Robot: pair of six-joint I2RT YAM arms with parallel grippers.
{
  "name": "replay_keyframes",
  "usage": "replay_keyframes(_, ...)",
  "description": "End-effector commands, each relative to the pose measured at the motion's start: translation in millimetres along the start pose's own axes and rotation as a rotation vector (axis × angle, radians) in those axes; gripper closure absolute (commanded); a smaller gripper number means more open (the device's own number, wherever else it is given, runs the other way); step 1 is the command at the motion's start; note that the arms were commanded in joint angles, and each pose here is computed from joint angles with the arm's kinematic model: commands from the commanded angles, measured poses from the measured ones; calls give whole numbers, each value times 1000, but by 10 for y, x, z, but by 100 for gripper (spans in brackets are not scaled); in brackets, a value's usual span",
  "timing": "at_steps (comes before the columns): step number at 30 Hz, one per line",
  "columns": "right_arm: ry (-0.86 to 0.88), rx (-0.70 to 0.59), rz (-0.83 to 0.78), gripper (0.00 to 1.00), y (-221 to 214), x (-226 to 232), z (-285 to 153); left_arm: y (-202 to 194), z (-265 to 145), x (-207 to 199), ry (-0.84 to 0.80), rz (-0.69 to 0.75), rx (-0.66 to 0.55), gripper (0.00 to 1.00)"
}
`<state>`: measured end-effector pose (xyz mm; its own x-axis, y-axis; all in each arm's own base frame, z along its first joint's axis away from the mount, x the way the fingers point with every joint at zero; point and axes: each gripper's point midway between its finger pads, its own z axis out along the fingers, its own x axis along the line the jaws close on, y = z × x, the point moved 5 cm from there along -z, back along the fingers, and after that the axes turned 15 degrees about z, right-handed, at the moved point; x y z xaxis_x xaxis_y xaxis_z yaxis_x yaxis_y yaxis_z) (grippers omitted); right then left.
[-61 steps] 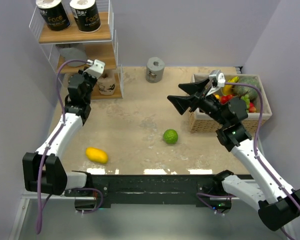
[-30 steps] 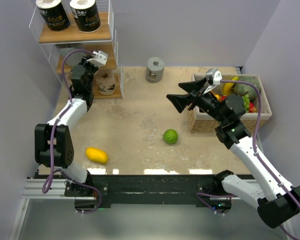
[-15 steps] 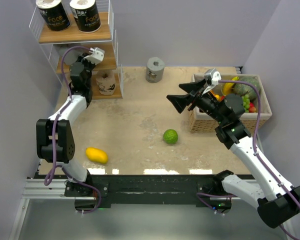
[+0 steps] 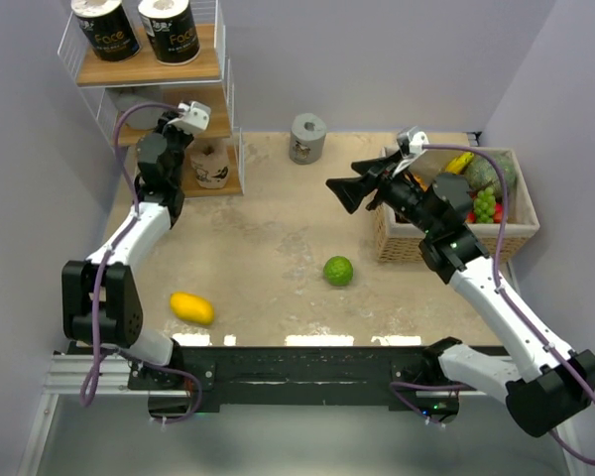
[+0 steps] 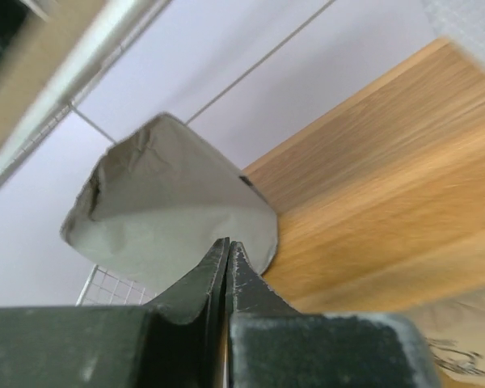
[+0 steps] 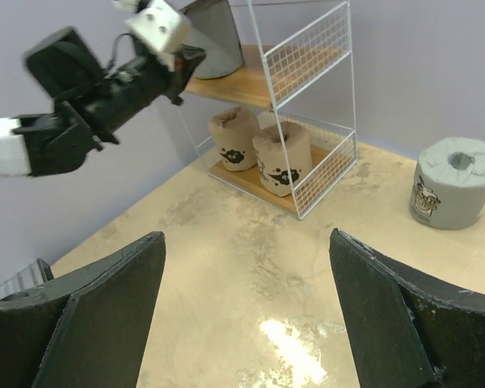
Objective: Place and organize the paper towels onto the shelf
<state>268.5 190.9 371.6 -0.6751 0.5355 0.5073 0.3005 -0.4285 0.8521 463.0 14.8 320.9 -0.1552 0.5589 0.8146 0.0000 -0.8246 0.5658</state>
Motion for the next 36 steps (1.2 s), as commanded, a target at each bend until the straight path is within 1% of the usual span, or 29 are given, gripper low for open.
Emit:
replay_keyframes(1, -74, -52, 52, 14, 190, -6, 73, 348, -290, 271, 62, -163, -88, 77)
replay_keyframes(3, -148, -56, 87, 14, 170, -136, 129, 399, -416, 326, 52, -266, -84, 63)
replay_keyframes(4, -179, -59, 114, 14, 171, -173, 146, 426, -459, 332, 38, -293, -92, 45)
replay_keyframes(6, -264, -43, 137, 14, 157, -309, 238, 499, -595, 365, 3, -359, -110, 29)
replay_keyframes(7, -287, -36, 144, 14, 153, -349, 272, 570, -646, 344, -43, -375, -148, 14)
replay_keyframes(8, -310, -25, 148, 14, 138, -405, 317, 610, -749, 369, -74, -387, -155, 0)
replay_keyframes(9, -325, -33, 147, 14, 205, -405, 354, 638, -812, 356, -99, -428, -161, 0)
replay_keyframes(11, -360, -17, 153, 14, 153, -529, 489, 737, -990, 393, -146, -475, -197, 0)
replay_keyframes(12, -374, -16, 156, 14, 196, -536, 530, 738, -1061, 352, -166, -538, -194, 0)
replay_keyframes(13, -414, -3, 162, 14, 129, -670, 623, 772, -1135, 315, -201, -561, -218, 0)
replay_keyframes(14, -427, 1, 163, 14, 123, -713, 676, 834, -1268, 380, -202, -585, -253, 0)
replay_keyframes(16, -436, -5, 143, 14, 182, -767, 807, 804, -1417, 231, -258, -662, -259, 0)
replay_keyframes(17, -461, 25, 139, 14, 67, -909, 915, 783, -1541, 183, -273, -709, -255, 0)
replay_keyframes(19, -474, 22, 100, 15, 145, -960, 1042, 717, -1637, 156, -260, -751, -226, 0)
replay_keyframes(20, -498, 62, 91, 15, 11, -1113, 1157, 662, -1722, 130, -247, -803, -195, 0)
replay_keyframes(21, -505, 50, 71, 15, 110, -1115, 1228, 623, -1763, 124, -228, -830, -174, 0)
replay_keyframes(22, -521, 66, 45, 15, 85, -1193, 1295, 543, -1786, 156, -171, -864, -125, 0)
replay_keyframes(23, -559, 98, 36, 15, -39, -1356, 1384, 492, -1859, 129, -162, -921, -81, 0)
replay_keyframes(24, -559, 95, 22, 15, 23, -1355, 1471, 458, -1882, 128, -149, -930, -60, 0)
replay_keyframes(25, -566, 103, 0, 15, 22, -1408, 1519, 424, -1931, 66, -180, -933, -24, 0)
replay_keyframes(26, -560, 87, -15, 16, 102, -1404, 1595, 453, -1948, 57, -205, -954, -17, 0)
replay_keyframes(27, -574, 114, -20, 16, -34, -1535, 1686, 461, -1964, 7, -243, -956, -7, 0)
replay_keyframes(28, -576, 117, -32, 16, -48, -1587, 1734, 410, -2010, -114, -299, -957, 47, 0)
replay_keyframes(29, -573, 100, -38, 16, -5, -1598, 1812, 385, -2026, -158, -307, -979, 72, 0)
replay_keyframes(30, -617, 102, -34, 16, -95, -1749, 1868, 347, -2049, -206, -315, -976, 88, 0)
replay_keyframes(32, -648, 84, -21, 16, -131, -1862, 1964, 253, -2115, -291, -305, -959, 96, 0)
replay_keyframes(33, -651, 45, -18, 16, -28, -1854, 2034, 259, -2130, -277, -296, -960, 87, 0)
replay_keyframes(34, -676, 56, 3, 16, -186, -1998, 2115, 259, -2157, -256, -290, -957, 95, 0)
replay_keyframes(36, -687, 9, 20, 16, -109, -2044, 2230, 345, -2174, -218, -300, -952, 61, 0)
